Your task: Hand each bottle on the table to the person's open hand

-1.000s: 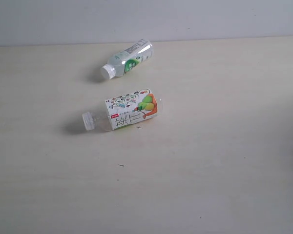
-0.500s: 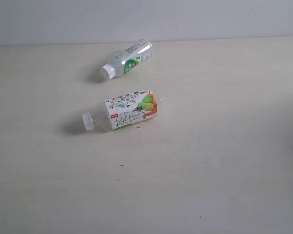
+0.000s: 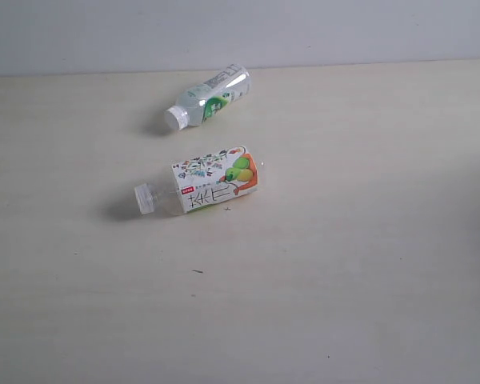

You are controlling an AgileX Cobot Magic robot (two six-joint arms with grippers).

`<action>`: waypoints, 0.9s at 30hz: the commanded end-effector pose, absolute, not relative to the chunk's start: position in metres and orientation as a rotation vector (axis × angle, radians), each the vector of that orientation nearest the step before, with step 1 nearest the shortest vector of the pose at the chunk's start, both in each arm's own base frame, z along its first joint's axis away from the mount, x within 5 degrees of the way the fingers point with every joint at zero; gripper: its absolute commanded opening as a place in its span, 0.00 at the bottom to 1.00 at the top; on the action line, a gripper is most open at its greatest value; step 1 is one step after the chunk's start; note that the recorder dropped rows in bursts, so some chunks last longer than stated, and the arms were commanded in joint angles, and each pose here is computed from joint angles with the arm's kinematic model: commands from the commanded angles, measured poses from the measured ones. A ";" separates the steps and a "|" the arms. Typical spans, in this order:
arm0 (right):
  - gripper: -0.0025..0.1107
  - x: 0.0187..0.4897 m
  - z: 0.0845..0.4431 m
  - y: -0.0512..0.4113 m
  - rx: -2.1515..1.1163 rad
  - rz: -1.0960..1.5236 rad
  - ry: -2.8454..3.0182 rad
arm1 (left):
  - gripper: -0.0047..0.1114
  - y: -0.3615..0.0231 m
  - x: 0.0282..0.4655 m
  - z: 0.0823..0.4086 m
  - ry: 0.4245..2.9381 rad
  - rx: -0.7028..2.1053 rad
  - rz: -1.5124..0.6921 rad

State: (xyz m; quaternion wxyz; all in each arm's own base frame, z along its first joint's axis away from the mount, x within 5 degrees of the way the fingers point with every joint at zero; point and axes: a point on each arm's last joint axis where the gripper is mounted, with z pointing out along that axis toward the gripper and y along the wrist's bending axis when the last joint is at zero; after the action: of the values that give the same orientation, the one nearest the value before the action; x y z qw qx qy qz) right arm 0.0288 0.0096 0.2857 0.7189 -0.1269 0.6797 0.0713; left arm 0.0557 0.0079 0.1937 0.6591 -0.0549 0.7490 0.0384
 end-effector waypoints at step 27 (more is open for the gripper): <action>0.02 0.029 0.285 0.009 -0.275 0.157 1.499 | 0.04 0.007 0.056 0.206 1.542 -0.241 -0.052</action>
State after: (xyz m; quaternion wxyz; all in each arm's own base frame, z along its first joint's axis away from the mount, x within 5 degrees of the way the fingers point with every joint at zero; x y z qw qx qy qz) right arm 0.0288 0.0096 0.2857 0.7189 -0.1269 0.6797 0.0713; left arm 0.0564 0.0073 0.2001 0.6862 -0.0821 0.7228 0.0072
